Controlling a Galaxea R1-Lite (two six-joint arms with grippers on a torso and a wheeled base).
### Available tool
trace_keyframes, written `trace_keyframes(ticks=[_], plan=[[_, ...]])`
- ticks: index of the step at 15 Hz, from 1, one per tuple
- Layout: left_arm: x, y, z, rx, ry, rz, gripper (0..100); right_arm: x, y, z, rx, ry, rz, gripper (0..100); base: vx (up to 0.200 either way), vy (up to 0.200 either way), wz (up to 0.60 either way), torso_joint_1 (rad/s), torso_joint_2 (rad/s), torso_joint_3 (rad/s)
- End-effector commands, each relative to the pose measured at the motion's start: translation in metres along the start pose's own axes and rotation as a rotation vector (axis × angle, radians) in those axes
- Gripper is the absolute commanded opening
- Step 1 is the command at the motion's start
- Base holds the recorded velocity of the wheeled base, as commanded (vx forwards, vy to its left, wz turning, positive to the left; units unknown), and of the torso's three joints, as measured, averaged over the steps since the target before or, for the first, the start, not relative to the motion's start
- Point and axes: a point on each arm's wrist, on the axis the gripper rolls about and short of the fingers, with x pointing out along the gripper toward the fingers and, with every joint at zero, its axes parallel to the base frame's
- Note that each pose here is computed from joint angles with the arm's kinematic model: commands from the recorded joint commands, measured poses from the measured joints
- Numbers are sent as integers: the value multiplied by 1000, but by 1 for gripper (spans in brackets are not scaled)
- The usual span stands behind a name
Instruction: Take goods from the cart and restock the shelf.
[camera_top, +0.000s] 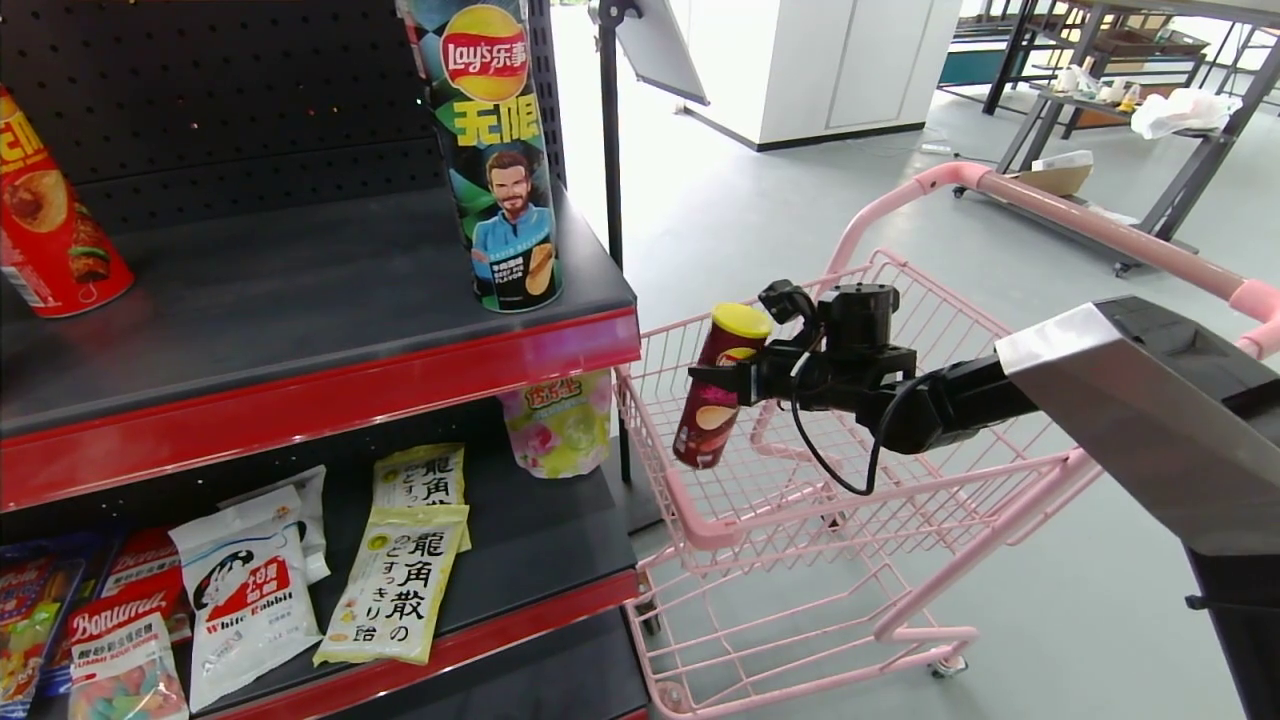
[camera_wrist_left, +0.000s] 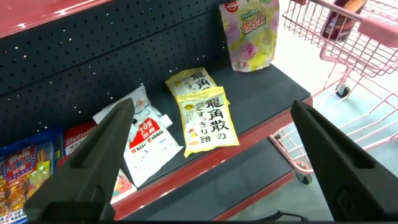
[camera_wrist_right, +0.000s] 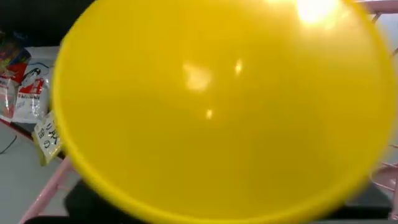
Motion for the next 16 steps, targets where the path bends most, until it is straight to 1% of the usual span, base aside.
trace_keyframes(ticks=[1,3,4,5,8,9,10,11,12,13,14,16], plan=[[0,0,0,0,3,1,100,1,0,-2,2,3,-1,0,0,0,0,0,0,0],[0,0,0,0,2,2,100,-5,4,7,-6,-11,-1,0,0,0,0,0,0,0],[0,0,0,0,1,-1,100,-12,10,16,-13,-21,1,0,0,0,0,0,0,0],[0,0,0,0,-1,-3,100,-31,21,33,-25,-41,-13,0,0,0,0,0,0,0],[0,0,1,0,-3,-6,100,-92,45,71,-53,-105,-71,0,0,0,0,0,0,0],[0,0,1,1,-4,-5,100,-103,47,76,-57,-117,-83,0,0,0,0,0,0,0],[0,0,3,1,-6,-5,100,-143,62,91,-70,-147,-121,0,0,0,0,0,0,0],[0,0,4,1,-6,-5,100,-152,66,94,-69,-148,-130,0,0,0,0,0,0,0],[0,1,5,13,-7,-5,100,-194,89,105,-55,-135,-208,0,0,0,0,0,0,0],[0,1,7,24,-7,-3,100,-212,100,107,-43,-118,-277,0,0,0,0,0,0,0],[1,1,9,31,4,-3,100,-242,117,107,-24,-80,-411,0,0,0,0,0,0,0],[4,1,10,33,18,-9,100,-267,133,95,-20,-64,-446,0,0,0,0,0,0,0]])
